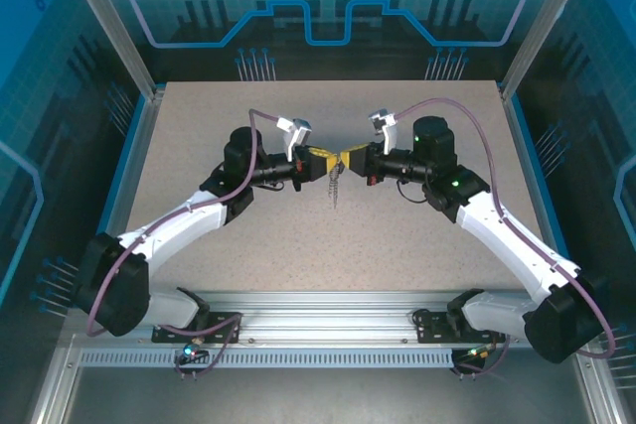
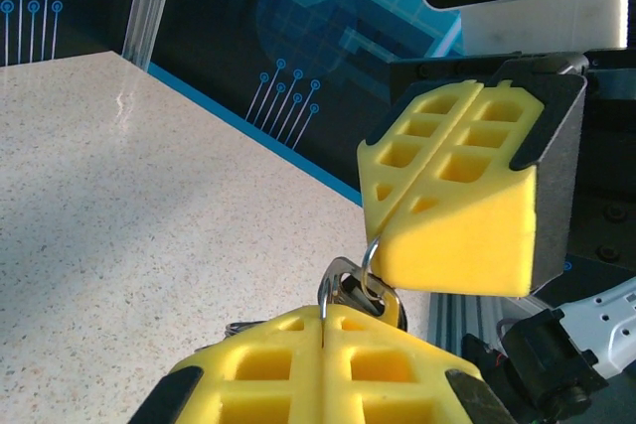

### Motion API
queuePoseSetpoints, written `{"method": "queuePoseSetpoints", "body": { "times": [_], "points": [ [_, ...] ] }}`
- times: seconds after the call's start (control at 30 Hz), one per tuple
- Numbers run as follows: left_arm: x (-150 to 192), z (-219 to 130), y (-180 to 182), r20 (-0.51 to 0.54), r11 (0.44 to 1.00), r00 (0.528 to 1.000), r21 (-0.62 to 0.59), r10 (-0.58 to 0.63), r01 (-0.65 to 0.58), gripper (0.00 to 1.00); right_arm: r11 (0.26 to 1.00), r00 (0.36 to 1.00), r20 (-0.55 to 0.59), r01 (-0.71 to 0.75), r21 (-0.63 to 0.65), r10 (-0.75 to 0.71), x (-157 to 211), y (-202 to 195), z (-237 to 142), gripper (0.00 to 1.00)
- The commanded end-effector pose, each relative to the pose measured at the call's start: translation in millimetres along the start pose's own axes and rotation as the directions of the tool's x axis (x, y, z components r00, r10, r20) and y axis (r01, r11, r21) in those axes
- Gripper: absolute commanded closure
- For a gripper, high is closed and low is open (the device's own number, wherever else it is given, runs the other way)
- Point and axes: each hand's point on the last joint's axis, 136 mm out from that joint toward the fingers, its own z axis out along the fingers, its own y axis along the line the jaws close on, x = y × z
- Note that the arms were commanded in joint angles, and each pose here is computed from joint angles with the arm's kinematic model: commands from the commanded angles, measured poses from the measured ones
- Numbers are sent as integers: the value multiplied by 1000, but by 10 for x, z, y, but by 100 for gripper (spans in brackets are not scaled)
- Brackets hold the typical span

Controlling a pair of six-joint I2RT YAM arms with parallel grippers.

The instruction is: Put the keys on the keyring

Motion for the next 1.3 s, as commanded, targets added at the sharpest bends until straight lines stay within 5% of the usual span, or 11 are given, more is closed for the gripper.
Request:
{"method": "queuePoseSetpoints", "body": {
  "times": [0.0,1.27],
  "points": [
    [-293,-54,-201,56,995,994,17,98,-99,100,1000,999,24,28,12,-28,-95,31,-51,100],
    [-260,23,-311,21,990,990,30,139,-140,100,999,999,39,27,-27,-26,-166,119,-16,100]
  ]
}}
